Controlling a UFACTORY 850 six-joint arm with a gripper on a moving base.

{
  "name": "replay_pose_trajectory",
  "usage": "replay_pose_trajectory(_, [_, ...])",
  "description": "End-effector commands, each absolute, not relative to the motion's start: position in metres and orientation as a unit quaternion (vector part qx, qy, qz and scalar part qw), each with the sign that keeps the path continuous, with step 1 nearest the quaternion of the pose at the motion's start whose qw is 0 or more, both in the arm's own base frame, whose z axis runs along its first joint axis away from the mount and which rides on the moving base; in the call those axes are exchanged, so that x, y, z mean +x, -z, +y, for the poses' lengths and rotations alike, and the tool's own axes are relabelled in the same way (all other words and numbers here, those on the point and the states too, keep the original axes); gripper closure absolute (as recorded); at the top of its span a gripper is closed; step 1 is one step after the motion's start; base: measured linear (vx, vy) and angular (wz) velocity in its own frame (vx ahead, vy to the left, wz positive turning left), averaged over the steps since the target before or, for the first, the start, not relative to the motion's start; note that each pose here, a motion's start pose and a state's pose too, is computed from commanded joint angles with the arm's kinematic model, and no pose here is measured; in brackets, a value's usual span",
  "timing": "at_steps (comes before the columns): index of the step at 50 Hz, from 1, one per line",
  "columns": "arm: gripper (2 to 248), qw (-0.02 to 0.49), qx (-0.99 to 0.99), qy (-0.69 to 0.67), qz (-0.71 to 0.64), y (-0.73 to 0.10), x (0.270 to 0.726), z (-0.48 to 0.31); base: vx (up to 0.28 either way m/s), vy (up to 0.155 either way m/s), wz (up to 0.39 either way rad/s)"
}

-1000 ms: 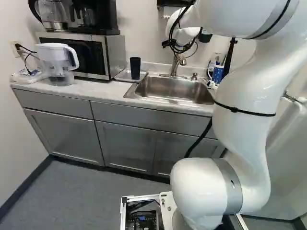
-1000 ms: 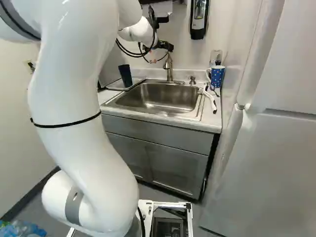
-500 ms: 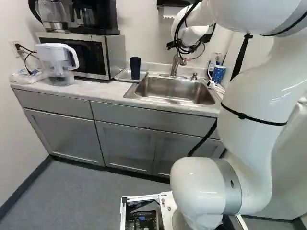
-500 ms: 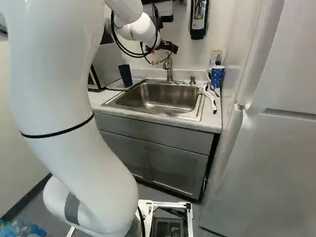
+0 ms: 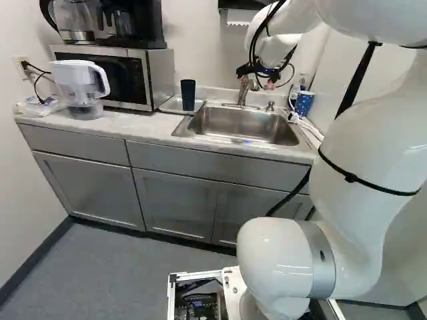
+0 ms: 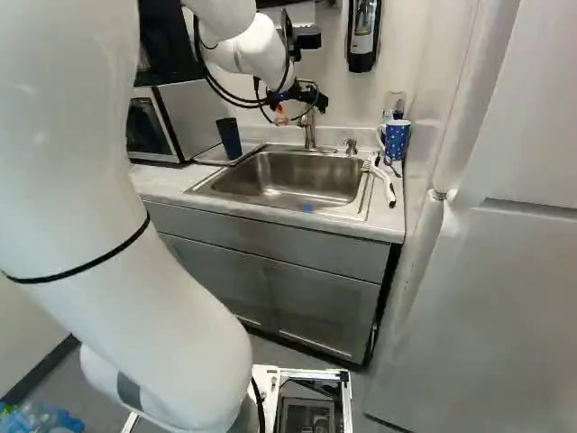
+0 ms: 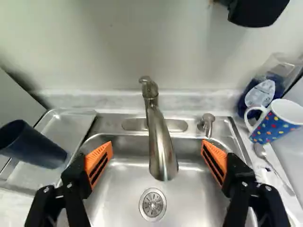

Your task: Rinse the cup and place it in the tray

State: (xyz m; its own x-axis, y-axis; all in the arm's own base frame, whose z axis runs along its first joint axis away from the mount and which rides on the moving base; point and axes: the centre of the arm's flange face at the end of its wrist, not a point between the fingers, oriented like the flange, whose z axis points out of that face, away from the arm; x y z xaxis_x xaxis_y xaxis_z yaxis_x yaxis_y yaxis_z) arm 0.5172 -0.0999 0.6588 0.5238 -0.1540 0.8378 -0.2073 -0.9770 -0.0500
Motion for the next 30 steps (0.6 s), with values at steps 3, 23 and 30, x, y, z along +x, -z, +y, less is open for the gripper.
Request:
replay_pose_trajectory(3, [3, 0.027, 0.879, -0.464, -0.105, -0.657, 0.51, -0.1, 0.0, 0.0, 0.0])
replay_pose_trajectory(23, [3, 0.015, 0.921, -0.372, -0.115, -0.642, 0.459, -0.099, 0.0, 0.0, 0.0])
replay_pose_trajectory(30, [3, 0.009, 0.934, -0.338, -0.116, -0.637, 0.448, -0.097, 0.0, 0.0, 0.0])
